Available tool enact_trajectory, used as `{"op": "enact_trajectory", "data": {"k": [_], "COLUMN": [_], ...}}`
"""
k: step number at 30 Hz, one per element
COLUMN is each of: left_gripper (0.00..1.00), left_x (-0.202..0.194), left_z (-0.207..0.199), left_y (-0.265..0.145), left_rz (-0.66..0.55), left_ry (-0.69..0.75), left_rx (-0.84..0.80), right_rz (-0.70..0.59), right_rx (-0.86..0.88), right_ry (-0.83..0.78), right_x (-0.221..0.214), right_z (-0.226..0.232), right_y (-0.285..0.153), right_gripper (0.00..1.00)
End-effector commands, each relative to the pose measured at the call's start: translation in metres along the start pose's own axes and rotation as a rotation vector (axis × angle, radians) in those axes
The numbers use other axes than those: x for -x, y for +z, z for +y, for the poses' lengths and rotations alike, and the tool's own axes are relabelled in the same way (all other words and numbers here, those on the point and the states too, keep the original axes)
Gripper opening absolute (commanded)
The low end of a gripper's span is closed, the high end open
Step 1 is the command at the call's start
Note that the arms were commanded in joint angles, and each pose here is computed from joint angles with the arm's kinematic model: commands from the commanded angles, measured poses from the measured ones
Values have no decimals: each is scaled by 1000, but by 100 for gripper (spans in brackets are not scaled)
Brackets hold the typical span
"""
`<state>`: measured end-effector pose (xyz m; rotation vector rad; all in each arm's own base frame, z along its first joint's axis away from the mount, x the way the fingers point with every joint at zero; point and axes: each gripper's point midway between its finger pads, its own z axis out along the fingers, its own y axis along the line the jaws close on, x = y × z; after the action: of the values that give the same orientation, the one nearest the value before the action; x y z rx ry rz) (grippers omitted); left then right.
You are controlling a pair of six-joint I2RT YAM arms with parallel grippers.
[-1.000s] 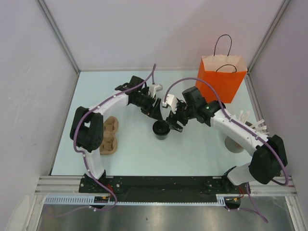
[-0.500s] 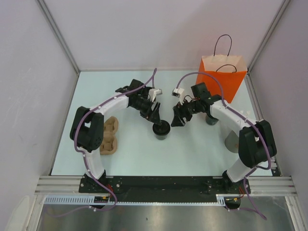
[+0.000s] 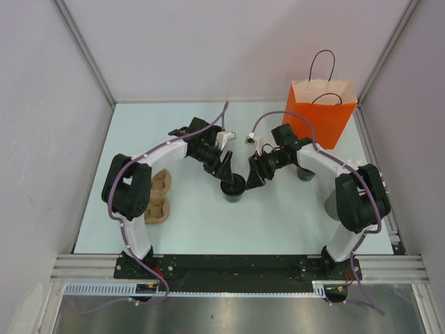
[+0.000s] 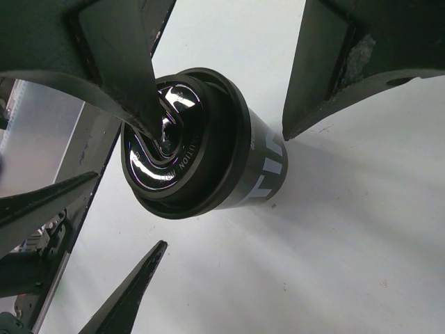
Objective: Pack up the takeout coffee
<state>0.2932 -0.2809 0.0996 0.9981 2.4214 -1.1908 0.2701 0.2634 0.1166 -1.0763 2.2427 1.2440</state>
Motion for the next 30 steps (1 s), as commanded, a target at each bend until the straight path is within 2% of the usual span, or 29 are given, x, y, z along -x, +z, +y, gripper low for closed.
{"op": "enact_trajectory", "data": {"k": [1, 18, 30], "left_gripper": [74, 72, 68], "left_x": [6, 3, 0], "left_z": [-8, -8, -6], "left_y": [0, 6, 8], "left_rz": [-24, -20, -12], "left_ry": [51, 49, 45], "left_rx": [-29, -37, -30], "right_rz": [-24, -32, 28], "right_rx": [38, 13, -60], "right_ry": [1, 58, 88], "right_x": [14, 15, -1], "right_z": [5, -9, -25], "right_y": [4, 14, 23], "right_gripper": [62, 56, 43]}}
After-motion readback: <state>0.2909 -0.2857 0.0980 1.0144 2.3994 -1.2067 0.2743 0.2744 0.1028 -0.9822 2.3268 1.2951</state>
